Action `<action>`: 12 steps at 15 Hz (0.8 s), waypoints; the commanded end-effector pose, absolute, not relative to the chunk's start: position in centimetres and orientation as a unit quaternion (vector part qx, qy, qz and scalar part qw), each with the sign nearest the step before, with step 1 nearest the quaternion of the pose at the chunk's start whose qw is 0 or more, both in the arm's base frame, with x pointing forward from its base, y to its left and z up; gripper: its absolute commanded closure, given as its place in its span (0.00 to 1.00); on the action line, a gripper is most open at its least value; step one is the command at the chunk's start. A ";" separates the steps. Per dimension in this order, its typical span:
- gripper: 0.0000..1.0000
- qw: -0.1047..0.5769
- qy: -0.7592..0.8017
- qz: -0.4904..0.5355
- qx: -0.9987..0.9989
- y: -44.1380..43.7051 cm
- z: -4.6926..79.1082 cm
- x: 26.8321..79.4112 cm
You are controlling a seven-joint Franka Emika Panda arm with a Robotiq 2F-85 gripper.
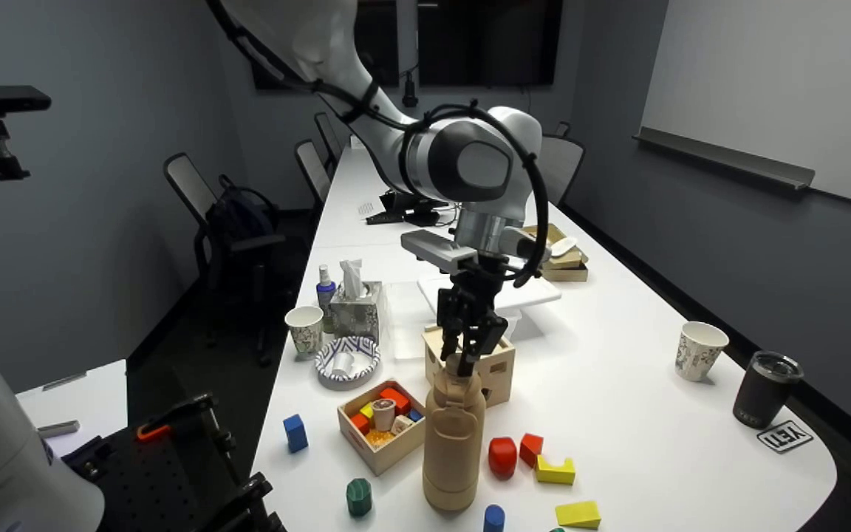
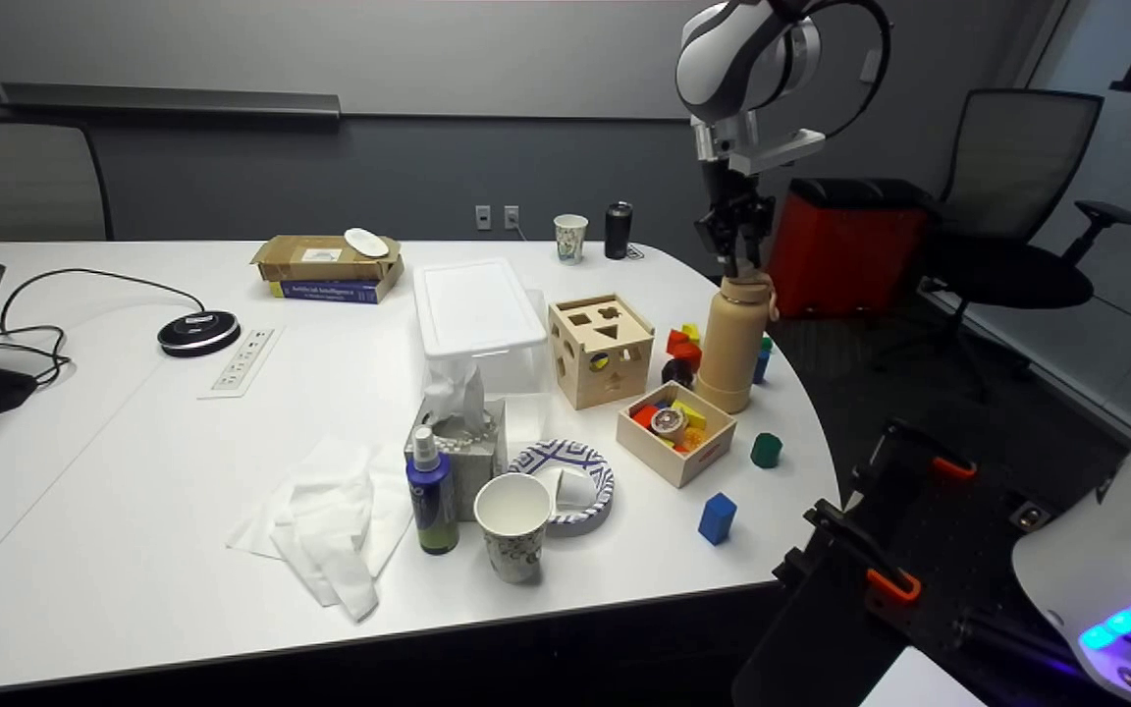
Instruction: Turn the lid of the brown bottle to the right
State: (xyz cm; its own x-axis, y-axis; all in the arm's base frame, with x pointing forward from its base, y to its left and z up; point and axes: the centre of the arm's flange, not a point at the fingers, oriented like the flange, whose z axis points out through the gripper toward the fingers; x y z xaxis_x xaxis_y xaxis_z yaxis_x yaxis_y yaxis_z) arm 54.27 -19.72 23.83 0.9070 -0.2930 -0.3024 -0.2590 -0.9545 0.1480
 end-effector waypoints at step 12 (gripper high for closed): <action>0.80 0.049 -0.317 -0.136 0.937 -19.3 23.9 53.1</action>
State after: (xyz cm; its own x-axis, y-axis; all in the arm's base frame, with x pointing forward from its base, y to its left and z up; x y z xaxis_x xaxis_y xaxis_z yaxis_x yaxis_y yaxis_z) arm 54.09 -20.09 23.95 0.7994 -0.5419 -0.2594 -0.5129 -0.8404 0.1752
